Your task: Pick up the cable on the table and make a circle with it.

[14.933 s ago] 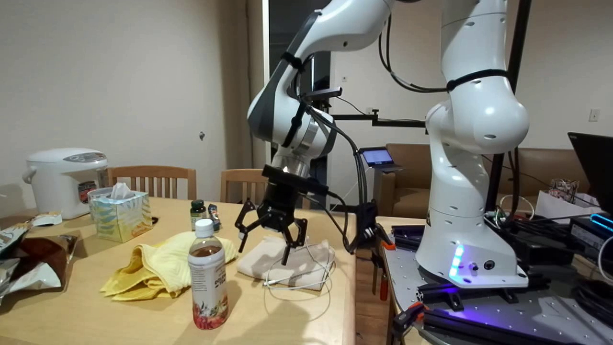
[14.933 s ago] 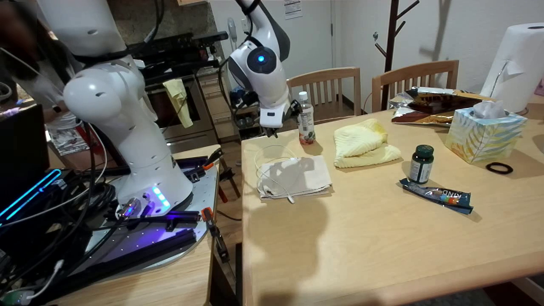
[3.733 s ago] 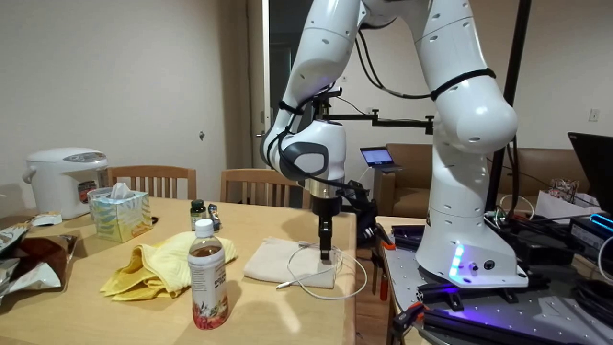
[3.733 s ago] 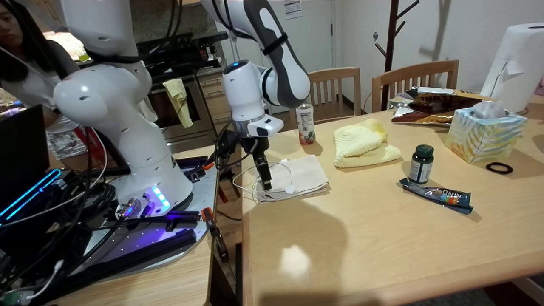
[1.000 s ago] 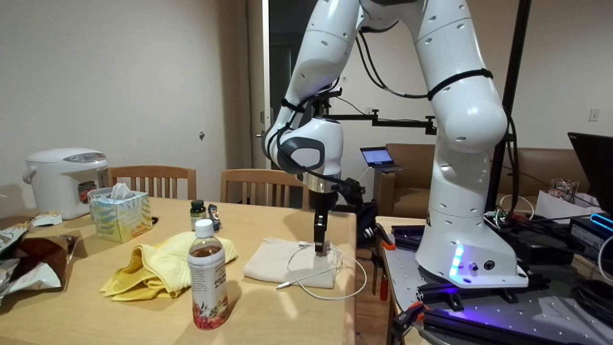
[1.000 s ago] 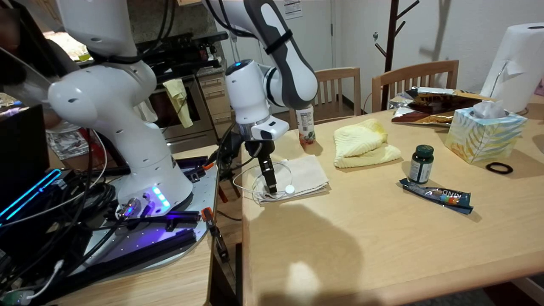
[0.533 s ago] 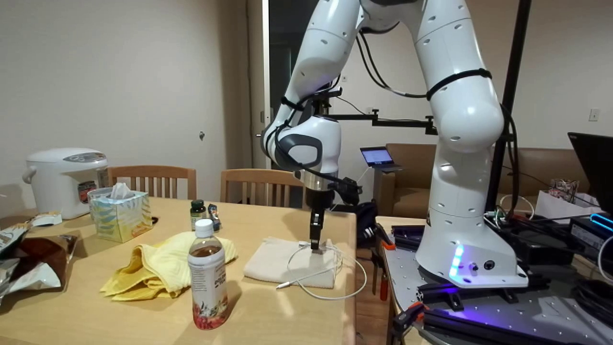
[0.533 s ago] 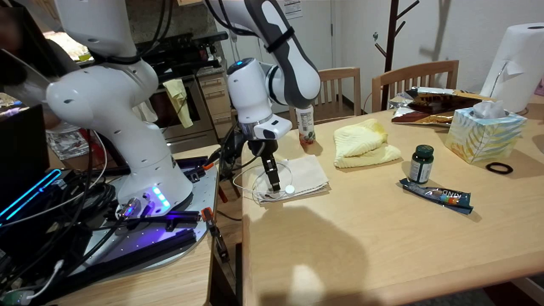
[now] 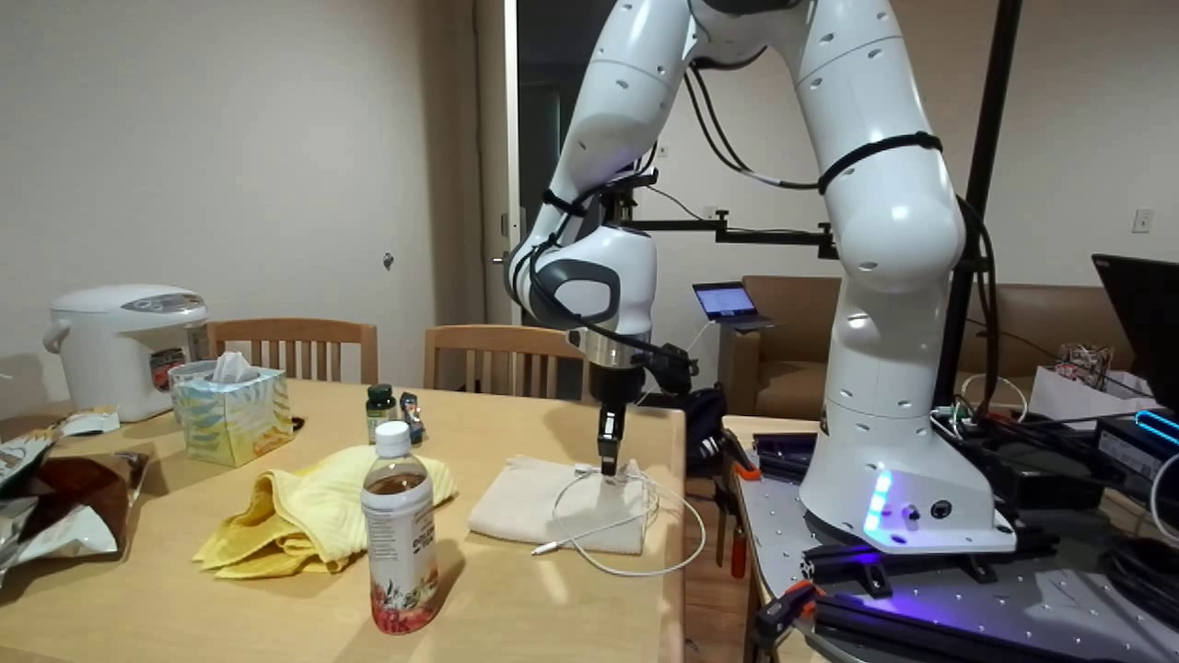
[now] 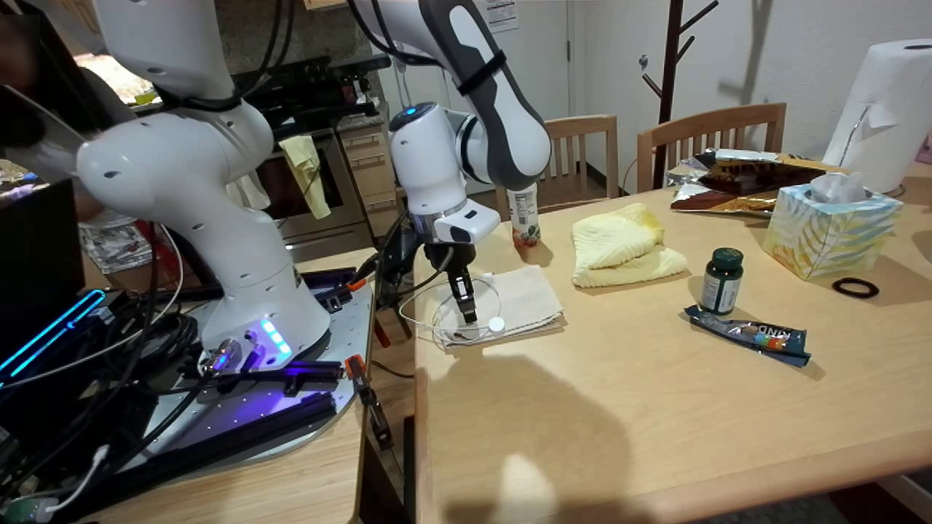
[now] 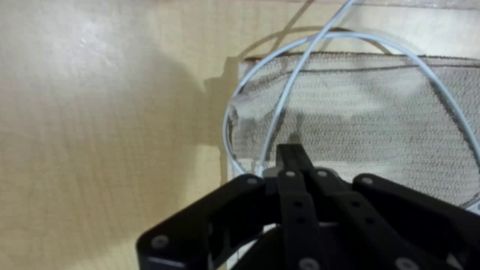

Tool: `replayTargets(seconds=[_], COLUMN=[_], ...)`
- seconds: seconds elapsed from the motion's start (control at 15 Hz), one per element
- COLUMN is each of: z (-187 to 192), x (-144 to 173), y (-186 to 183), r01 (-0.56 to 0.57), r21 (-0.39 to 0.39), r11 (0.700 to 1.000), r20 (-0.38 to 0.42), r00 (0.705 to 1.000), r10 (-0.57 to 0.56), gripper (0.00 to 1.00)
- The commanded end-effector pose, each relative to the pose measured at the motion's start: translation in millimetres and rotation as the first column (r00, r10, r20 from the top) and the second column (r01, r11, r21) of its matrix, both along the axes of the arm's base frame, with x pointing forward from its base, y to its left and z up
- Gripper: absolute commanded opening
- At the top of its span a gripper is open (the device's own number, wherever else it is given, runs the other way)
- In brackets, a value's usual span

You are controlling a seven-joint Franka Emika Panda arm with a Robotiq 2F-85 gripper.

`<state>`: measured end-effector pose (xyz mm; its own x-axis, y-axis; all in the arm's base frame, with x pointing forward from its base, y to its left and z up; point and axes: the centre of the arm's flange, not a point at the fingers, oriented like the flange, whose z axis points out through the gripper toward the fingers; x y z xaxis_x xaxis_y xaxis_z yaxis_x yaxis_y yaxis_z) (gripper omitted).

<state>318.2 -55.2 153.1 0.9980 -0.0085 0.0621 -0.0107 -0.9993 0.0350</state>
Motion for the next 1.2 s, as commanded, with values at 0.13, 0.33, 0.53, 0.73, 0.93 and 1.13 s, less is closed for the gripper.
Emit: replayTargets(seconds=[0.13,0.33,0.53,0.73,0.93,1.13], z=[52.4,48.5,46.8,46.2,46.8,46.9], x=[36.3,33.4,32.6,32.7,31.8,31.7], y=[-20.9,-21.2,-20.8,-20.2,-20.3,-20.3], r01=[0.042,0.049,0.050,0.047,0.048,0.050], r21=[0.016,0.021,0.023,0.019,0.021,0.021], r11=[0.999,0.999,0.998,0.999,0.999,0.999], r20=[-0.069,-0.077,-0.078,-0.078,-0.076,-0.076], r00=[0.997,0.996,0.996,0.996,0.996,0.996], r10=[-0.041,-0.047,-0.048,-0.045,-0.046,-0.048], gripper=[0.38,0.57,0.77,0.36,0.16,0.00])
